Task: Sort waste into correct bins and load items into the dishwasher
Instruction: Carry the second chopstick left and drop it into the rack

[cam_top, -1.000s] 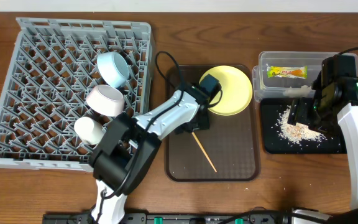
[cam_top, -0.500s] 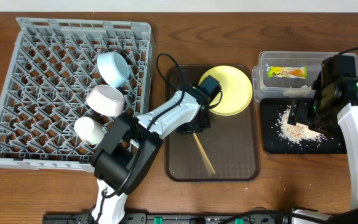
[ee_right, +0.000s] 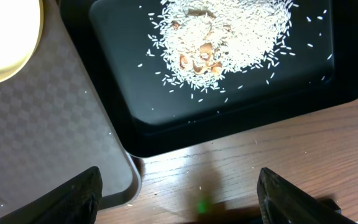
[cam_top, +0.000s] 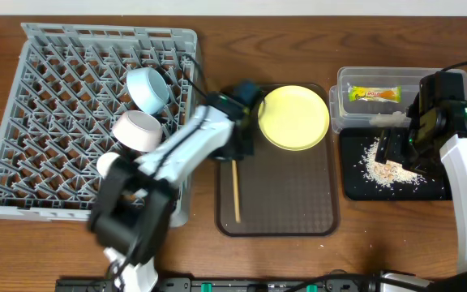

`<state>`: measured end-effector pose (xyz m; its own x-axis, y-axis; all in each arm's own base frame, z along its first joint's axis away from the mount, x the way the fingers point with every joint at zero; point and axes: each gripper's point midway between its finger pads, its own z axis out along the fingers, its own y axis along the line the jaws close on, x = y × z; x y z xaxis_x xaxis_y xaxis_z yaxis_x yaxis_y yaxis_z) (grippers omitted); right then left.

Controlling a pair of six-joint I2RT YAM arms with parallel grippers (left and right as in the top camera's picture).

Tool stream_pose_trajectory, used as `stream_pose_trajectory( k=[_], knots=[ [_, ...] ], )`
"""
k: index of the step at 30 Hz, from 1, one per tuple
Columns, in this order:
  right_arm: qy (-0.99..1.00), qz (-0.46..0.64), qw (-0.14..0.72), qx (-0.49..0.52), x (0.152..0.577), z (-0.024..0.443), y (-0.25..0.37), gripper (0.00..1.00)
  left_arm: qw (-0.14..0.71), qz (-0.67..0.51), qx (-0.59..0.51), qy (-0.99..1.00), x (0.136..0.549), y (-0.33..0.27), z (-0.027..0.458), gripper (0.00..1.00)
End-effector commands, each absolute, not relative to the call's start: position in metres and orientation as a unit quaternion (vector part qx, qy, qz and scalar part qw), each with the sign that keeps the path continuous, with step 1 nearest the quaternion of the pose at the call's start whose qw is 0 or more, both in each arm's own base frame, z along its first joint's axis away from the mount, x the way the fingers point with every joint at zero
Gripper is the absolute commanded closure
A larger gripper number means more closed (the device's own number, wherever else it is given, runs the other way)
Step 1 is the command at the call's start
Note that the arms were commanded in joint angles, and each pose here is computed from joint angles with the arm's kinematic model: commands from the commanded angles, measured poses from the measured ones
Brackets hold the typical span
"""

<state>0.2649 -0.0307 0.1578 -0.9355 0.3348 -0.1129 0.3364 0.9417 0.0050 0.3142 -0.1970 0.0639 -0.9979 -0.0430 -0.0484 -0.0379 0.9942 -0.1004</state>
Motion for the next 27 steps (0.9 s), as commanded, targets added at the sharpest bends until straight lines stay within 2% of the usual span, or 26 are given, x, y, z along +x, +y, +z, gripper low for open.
stream_pose_trajectory(
  k=[1, 5, 8, 22, 27],
  knots=[
    [0.983, -0.007, 0.065, 0.172, 0.265, 0.163, -0.034, 0.22, 0.110, -0.073, 0.050, 0.990, 0.340, -0.178, 0.134, 0.92],
    [0.983, -0.007, 0.065, 0.172, 0.265, 0.163, -0.034, 0.22, 0.134, -0.062, 0.060, 0.987, 0.349, -0.139, 0.165, 0.92],
    [0.983, -0.007, 0.065, 0.172, 0.265, 0.163, -0.034, 0.22, 0.137, -0.050, 0.070, 0.987, 0.355, -0.112, 0.169, 0.92],
    [0.983, -0.007, 0.065, 0.172, 0.265, 0.163, -0.034, 0.22, 0.118, -0.017, 0.080, 0.990, 0.380, -0.076, 0.135, 0.92],
    [0.983, -0.007, 0.065, 0.172, 0.265, 0.163, -0.034, 0.22, 0.121, -0.003, 0.078, 0.990, 0.382, -0.071, 0.135, 0.83]
  ],
)
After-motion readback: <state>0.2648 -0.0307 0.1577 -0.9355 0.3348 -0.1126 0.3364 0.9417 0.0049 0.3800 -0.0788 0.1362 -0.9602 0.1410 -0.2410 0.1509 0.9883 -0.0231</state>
